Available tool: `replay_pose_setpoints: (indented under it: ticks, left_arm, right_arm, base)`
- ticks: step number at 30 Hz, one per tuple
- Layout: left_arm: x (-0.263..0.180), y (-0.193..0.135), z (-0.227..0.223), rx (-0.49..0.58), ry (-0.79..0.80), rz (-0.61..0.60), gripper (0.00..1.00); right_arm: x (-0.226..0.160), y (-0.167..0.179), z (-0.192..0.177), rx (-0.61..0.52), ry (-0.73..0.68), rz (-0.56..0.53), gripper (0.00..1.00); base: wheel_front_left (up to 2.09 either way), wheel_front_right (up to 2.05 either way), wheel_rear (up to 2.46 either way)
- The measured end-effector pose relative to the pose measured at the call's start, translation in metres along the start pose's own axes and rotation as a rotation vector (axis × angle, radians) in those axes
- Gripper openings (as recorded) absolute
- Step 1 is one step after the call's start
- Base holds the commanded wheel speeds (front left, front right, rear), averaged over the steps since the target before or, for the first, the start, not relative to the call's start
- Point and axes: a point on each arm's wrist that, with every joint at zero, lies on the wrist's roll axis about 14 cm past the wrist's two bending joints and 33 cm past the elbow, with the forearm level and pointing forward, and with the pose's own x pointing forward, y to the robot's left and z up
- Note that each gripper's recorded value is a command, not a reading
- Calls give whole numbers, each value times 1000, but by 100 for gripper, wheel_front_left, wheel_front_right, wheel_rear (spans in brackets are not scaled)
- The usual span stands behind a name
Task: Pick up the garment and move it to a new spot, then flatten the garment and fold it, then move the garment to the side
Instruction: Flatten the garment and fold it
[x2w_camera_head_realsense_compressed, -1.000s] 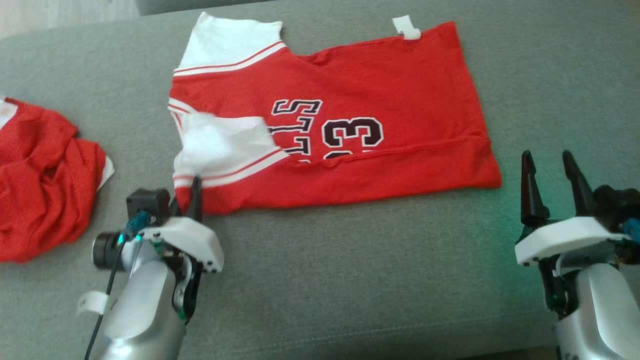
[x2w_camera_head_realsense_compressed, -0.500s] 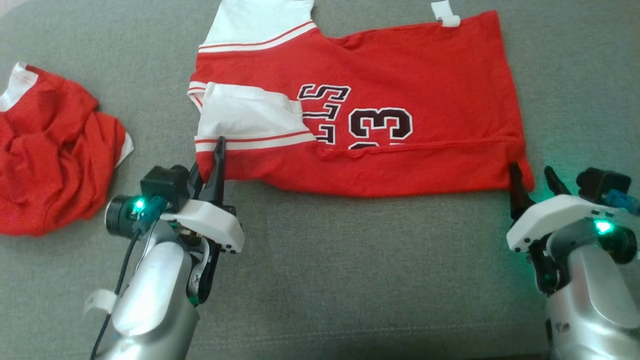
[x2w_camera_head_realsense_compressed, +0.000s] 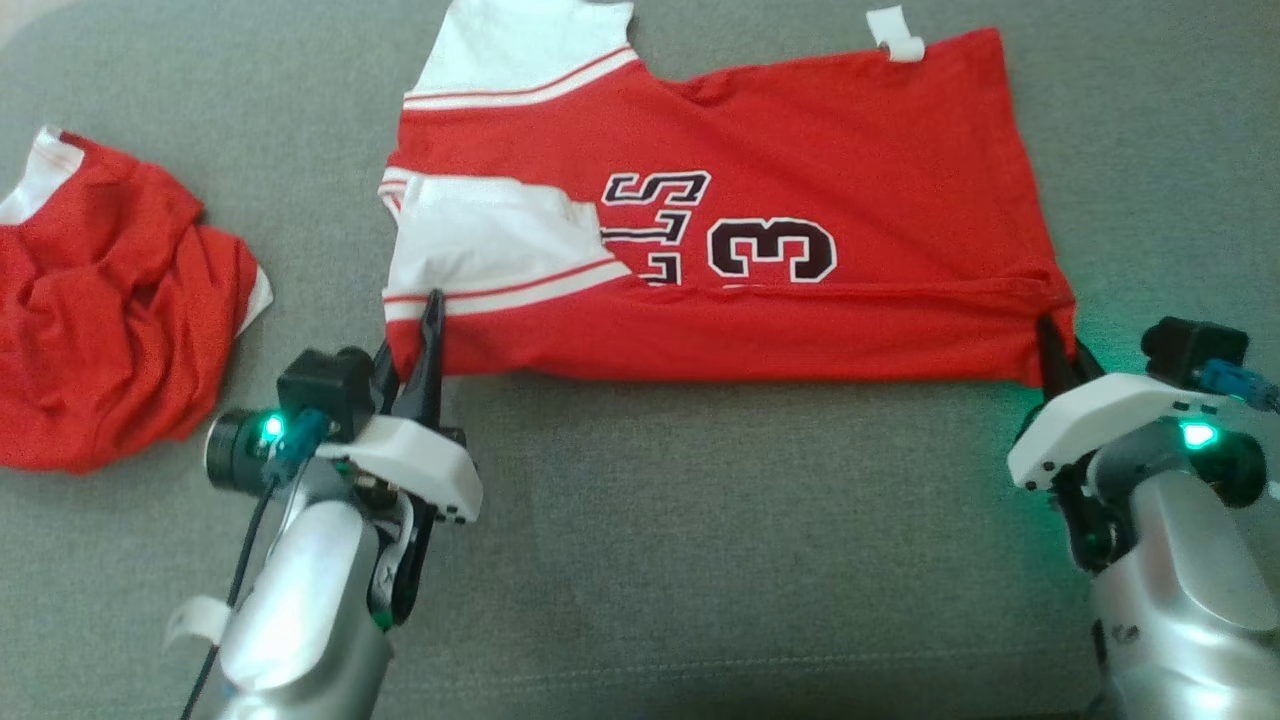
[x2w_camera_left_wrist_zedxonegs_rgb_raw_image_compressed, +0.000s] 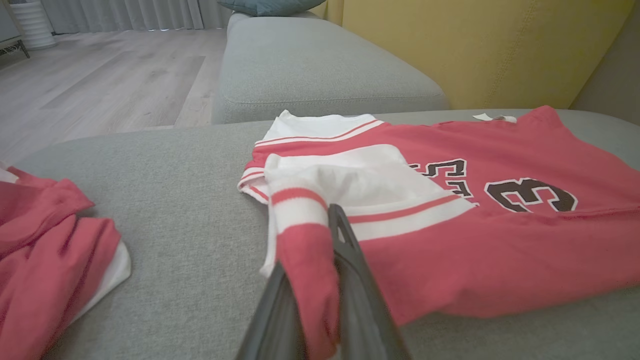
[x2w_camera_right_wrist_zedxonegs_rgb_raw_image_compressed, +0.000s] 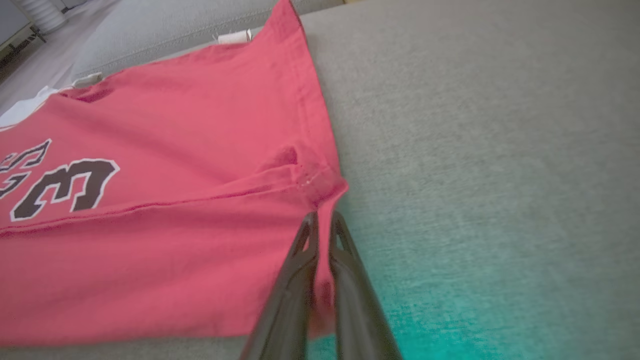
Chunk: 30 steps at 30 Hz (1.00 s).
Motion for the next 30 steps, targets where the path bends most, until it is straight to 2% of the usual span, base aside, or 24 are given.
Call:
replay_pose_setpoints:
  ticks: [8, 23, 28, 29, 30]
  left_arm:
    - [-17, -7, 0, -7, 8, -5, 0]
    - [-88, -31, -19, -34, 89, -38, 0]
    - [-95, -34, -30, -32, 133, -42, 0]
    - [-95, -34, -31, -30, 141, -42, 0]
    - [-94, -34, -32, -27, 144, -43, 41]
  right_arm:
    - [-23, -21, 28, -12, -81, -28, 0]
    - [-104, -40, -18, 68, 24, -50, 0]
    - [-115, -42, -26, 77, 41, -56, 0]
    - [-116, -41, -26, 82, 41, -56, 16]
    - [-115, -39, -24, 85, 33, -54, 95]
  base:
    - [0, 0, 0]
    - [0, 0, 0]
    - [0, 0, 0]
    - [0, 0, 0]
    - [0, 0, 0]
